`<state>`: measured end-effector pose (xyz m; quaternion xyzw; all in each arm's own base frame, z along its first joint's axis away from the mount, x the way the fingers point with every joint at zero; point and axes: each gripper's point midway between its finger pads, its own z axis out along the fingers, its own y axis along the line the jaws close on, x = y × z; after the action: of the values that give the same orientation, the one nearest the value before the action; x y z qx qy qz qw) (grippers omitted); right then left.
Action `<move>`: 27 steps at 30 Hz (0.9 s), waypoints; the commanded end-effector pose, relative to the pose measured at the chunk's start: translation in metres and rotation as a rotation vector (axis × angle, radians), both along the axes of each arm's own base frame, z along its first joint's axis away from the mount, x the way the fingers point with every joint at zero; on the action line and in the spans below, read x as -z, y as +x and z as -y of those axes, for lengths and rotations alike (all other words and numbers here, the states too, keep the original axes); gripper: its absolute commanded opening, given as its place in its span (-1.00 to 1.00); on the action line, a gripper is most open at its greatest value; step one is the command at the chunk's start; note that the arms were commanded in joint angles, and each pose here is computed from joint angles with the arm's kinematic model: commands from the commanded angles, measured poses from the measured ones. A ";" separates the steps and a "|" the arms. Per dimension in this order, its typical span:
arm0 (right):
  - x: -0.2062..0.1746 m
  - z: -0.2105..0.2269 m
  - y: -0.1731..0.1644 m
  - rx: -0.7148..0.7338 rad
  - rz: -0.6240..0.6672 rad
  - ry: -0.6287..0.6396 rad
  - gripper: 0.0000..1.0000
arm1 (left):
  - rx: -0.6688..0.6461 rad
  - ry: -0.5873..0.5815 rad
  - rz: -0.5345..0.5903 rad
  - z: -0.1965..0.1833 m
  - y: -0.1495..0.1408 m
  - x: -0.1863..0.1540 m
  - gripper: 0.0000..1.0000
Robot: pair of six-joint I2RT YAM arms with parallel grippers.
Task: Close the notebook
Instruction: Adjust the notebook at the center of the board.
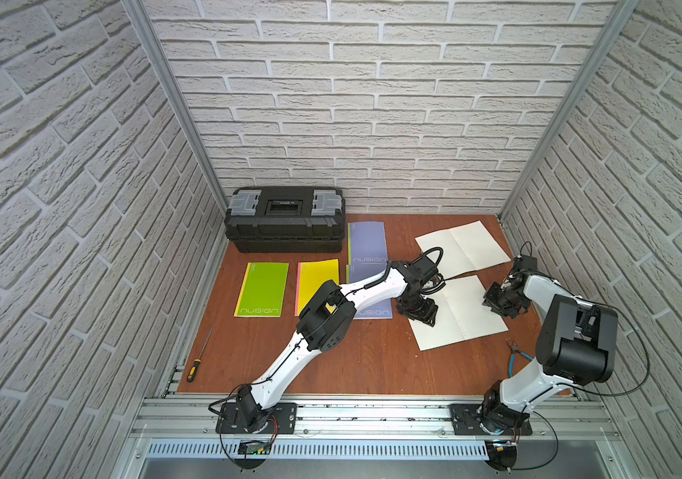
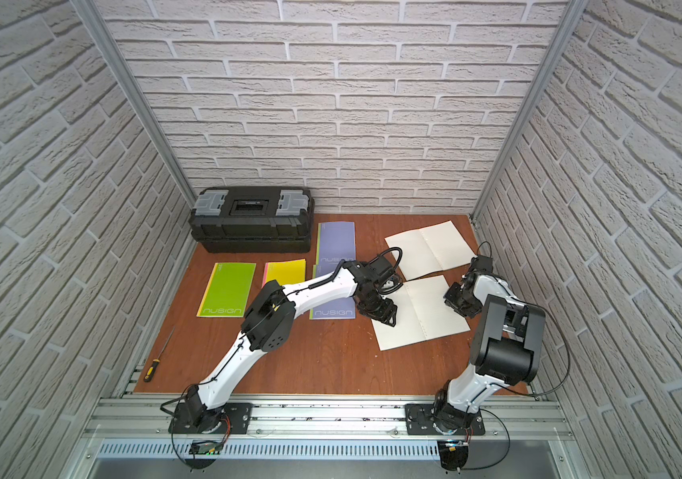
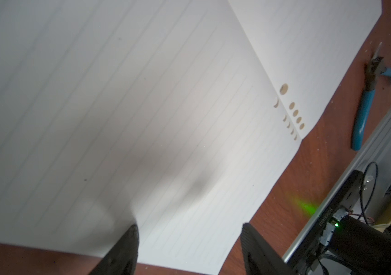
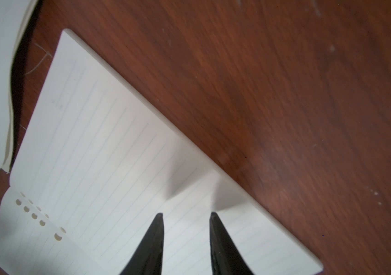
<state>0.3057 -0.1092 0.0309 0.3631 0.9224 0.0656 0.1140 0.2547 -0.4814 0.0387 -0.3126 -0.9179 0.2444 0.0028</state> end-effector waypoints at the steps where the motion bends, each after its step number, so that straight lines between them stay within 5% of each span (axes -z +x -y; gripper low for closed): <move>1: -0.007 0.004 0.002 -0.003 0.029 -0.011 -0.33 | -0.029 0.160 -0.004 -0.039 0.015 0.040 0.37; 15: 0.000 0.005 0.004 0.001 0.020 0.018 -0.31 | -0.049 0.165 0.015 -0.063 0.046 0.040 0.36; 27: -0.013 -0.003 0.002 0.004 0.074 0.026 -0.32 | -0.072 0.090 0.120 -0.056 0.052 -0.003 0.45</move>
<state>0.3068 -0.1080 0.0324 0.3677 0.9181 0.0849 0.1209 0.3071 -0.4421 0.0395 -0.2929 -0.9302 0.2180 -0.0375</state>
